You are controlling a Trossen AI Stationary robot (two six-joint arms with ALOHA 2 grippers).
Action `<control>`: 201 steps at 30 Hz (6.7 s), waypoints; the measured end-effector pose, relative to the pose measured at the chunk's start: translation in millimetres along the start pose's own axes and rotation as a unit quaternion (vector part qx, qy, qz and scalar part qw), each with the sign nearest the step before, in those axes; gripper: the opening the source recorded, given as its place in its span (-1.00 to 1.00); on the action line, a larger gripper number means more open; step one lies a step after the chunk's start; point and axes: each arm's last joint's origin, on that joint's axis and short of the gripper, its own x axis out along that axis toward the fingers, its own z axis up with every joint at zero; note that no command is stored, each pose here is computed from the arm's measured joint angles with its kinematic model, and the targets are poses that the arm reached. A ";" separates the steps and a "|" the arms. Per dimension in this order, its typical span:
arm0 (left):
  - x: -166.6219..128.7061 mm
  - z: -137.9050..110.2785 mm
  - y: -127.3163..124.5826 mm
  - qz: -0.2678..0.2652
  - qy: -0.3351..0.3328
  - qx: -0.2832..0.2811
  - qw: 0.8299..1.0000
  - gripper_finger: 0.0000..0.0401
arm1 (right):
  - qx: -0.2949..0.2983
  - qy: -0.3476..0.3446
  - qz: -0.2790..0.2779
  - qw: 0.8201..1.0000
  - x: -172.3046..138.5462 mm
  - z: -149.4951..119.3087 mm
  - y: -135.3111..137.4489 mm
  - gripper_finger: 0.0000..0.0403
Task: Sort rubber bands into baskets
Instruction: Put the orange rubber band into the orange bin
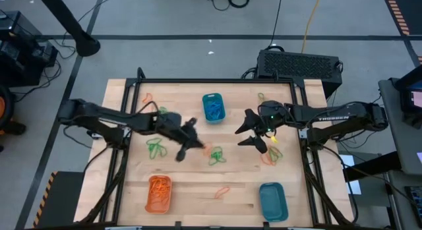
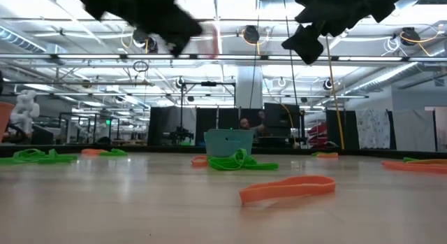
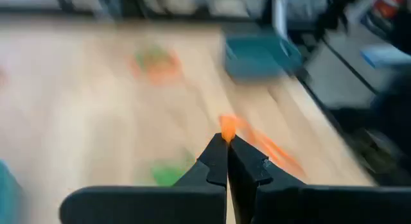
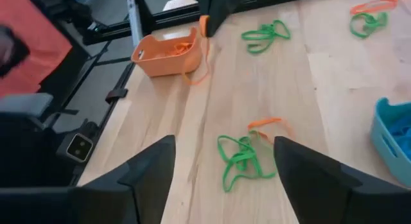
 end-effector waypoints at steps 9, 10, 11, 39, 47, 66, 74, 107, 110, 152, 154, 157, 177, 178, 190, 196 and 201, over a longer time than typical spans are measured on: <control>-39.2 -45.2 -76.5 -0.030 0.281 -0.252 0.926 -1.00 | -0.046 0.019 0.005 0.999 11.5 -5.6 9.7 0.27; -41.7 -49.2 -83.1 -0.026 0.303 -0.273 0.913 -1.00 | -0.050 0.020 0.000 0.999 12.0 -6.0 10.0 0.27; -42.7 -51.6 -89.8 -0.026 0.315 -0.286 0.905 -1.00 | -0.054 0.020 -0.003 0.998 12.7 -6.2 10.2 0.27; -18.0 -89.0 -131.0 0.022 0.414 -0.322 0.851 -0.66 | -0.079 0.024 -0.002 0.997 13.6 -7.0 9.7 0.26; -15.7 -86.2 -121.8 0.046 0.405 -0.366 0.837 -0.45 | -0.082 0.025 -0.018 0.996 13.6 -7.2 8.6 0.26; 6.9 -35.4 -95.1 -0.119 0.232 -0.338 0.904 -0.29 | -0.046 0.027 -0.010 0.999 15.1 -8.3 13.9 0.26; 12.6 -20.7 -77.5 0.026 0.076 -0.099 0.992 -0.29 | 0.067 0.090 -0.003 0.994 18.7 -23.5 32.3 0.26; 85.9 -43.6 -48.7 -0.005 -0.044 0.147 0.988 -0.29 | 0.284 0.221 -0.409 0.839 -3.2 -80.9 97.9 0.26; 86.7 -45.0 -55.2 -0.021 -0.044 0.151 0.987 -0.29 | 0.304 0.219 -0.423 0.825 11.1 -84.9 95.1 0.26; 82.8 -25.7 -47.0 -0.009 -0.136 0.155 0.978 -0.29 | 0.359 0.241 -0.435 0.790 66.7 -148.6 48.9 -0.33; 82.7 -25.3 -46.8 -0.009 -0.138 0.153 0.978 -0.29 | 0.351 0.247 -0.431 0.794 67.1 -148.0 49.1 -0.44; 82.7 -25.3 -46.5 -0.008 -0.138 0.153 0.979 -0.29 | 0.335 0.256 -0.423 0.802 68.1 -146.2 49.9 -0.67; 80.3 -17.6 -44.9 0.036 -0.179 0.120 0.976 -0.29 | 0.122 0.126 -0.198 0.964 92.3 1.9 122.3 -1.00; 80.2 -17.6 -44.9 0.037 -0.179 0.120 0.976 -0.29 | 0.111 0.114 -0.186 0.970 92.3 7.8 125.8 -1.00; 85.6 -23.5 -44.5 0.038 -0.165 0.136 0.976 0.07 | 0.056 0.070 -0.134 0.987 92.0 24.4 142.0 -1.00; 96.5 -27.3 -43.1 0.037 -0.194 0.134 0.971 0.38 | 0.043 0.064 -0.131 0.988 92.5 26.3 141.3 -1.00; 105.5 -25.5 -42.6 0.037 -0.206 0.133 0.969 0.50 | 0.039 0.043 -0.127 0.990 93.9 32.3 138.2 -1.00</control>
